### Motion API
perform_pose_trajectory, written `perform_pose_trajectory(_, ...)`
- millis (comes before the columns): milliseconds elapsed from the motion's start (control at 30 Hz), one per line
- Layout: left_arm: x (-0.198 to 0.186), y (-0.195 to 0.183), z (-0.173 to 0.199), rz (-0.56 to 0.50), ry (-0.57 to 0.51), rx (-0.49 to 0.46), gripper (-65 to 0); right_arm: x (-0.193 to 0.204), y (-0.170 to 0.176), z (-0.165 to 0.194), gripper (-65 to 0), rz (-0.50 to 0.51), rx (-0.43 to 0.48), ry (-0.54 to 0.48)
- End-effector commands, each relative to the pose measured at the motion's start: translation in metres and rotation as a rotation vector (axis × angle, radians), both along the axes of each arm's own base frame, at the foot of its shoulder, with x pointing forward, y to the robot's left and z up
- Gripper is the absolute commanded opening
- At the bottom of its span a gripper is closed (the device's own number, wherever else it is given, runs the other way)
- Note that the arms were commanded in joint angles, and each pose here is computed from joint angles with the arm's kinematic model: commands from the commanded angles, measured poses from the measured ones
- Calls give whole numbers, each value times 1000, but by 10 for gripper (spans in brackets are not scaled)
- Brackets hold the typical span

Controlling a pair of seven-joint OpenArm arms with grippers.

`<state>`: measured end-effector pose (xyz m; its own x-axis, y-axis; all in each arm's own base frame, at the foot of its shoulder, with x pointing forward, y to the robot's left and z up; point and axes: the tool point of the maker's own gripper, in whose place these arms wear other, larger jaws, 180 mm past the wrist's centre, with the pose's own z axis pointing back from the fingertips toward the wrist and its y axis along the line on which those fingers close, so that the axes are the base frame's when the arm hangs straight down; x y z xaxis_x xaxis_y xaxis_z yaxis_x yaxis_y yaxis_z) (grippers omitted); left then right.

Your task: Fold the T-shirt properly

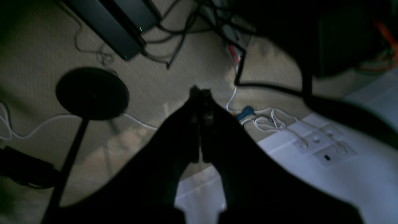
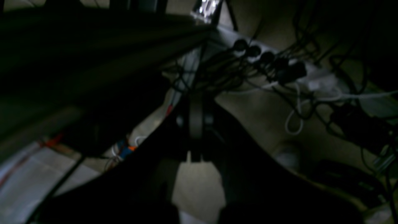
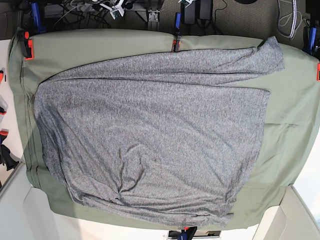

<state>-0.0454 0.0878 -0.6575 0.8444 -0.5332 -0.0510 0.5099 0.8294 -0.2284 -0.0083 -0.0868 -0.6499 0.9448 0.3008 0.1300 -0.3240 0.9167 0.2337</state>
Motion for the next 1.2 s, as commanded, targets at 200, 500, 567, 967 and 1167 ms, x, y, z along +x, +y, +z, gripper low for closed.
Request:
perform_pose_trajectory(200,-25,2,2,-97,20,-11,-650,-20,-14,1,-650,5,-12,27)
perform_pose_trajectory(500,-25,15,8,-173,98,73,-519,-22,-10,8,-346,30,69,33)
perform_pose_trajectory(567,-26,18,11,-177,71,63,-473,-33,-11,11,-346,37,84,47)
perform_pose_trajectory(967,-24,23,72,-172,-165,-36,-467,-40,-20,67,-346,-45,188,-105)
perform_pose_trajectory(1167,-2,21,117,-181,-305,-60,-430,-22,-25,121,-346,-32,224,-245)
